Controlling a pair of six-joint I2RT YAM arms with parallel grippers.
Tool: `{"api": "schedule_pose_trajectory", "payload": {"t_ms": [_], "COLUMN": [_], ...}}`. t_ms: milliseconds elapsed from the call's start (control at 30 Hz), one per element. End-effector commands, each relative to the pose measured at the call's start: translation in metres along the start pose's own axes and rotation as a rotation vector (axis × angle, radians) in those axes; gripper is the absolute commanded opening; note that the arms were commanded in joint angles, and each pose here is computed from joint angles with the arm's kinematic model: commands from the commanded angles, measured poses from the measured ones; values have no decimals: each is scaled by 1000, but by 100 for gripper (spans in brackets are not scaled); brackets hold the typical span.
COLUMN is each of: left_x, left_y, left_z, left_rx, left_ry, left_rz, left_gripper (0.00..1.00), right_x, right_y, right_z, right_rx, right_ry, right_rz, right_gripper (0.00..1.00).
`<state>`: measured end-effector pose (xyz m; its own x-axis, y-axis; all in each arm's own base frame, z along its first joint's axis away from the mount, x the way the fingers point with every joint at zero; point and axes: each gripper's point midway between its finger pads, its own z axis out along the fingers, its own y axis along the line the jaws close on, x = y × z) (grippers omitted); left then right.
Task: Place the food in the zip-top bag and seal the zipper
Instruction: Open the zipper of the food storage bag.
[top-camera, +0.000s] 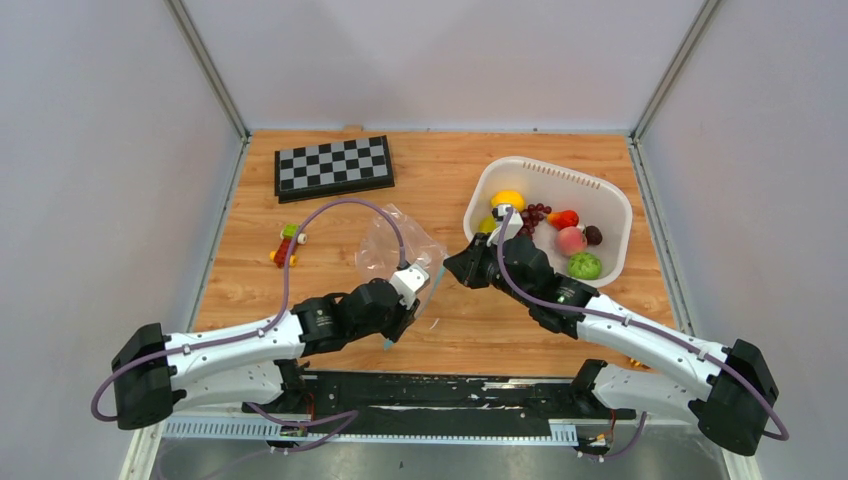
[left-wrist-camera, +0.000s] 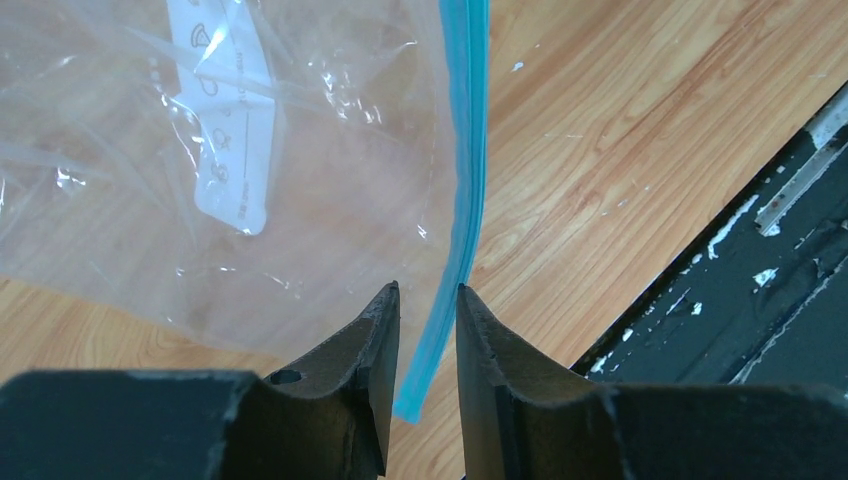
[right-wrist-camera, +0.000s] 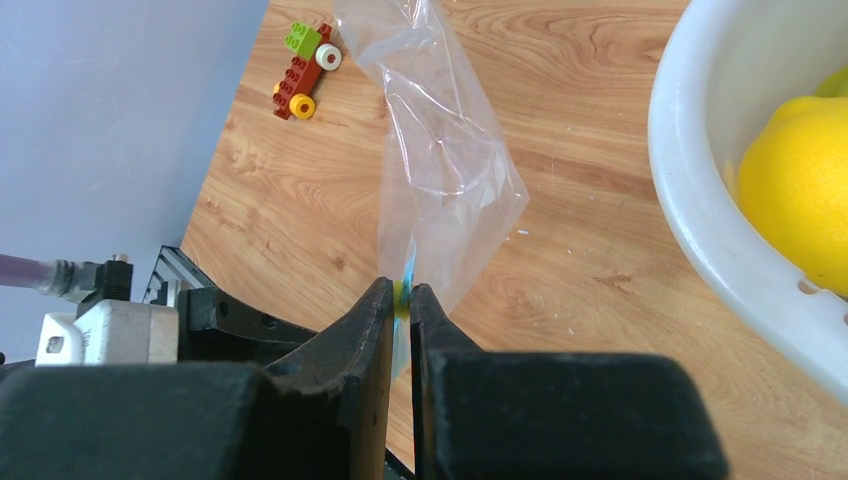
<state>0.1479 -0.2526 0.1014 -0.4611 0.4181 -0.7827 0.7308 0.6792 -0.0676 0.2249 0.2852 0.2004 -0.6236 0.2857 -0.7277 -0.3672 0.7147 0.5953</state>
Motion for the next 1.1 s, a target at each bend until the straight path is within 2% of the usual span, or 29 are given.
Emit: {"api": "schedule_pose_trajectory", "payload": {"t_ms": [0,300,600,867,1067], "left_x": [-10,-11,-1,-10,-6], "left_y": [1,16,19,8,25], "left_z": [3,6,12,15,17], "left_rx": [-23,-104,-115,-59,-154], "left_ry": [-25,-62,-75,-149,-156], "left_rz": [-9,-21,-48,-114,-145], "left_gripper": [34,34,36,40,40], "right_x": [-10,-8,-11,-11,-10], "right_y": [9,13,23,17,20], "right_z": [-3,-2,-3,-2,-3], "right_rx": [-40,-60,-112,-95,-115], "right_ry": [-30,-18,-27,-34,-26], "right_rz": [-7,-2,26,55,62], "right_gripper": [1,1,1,1,2]}}
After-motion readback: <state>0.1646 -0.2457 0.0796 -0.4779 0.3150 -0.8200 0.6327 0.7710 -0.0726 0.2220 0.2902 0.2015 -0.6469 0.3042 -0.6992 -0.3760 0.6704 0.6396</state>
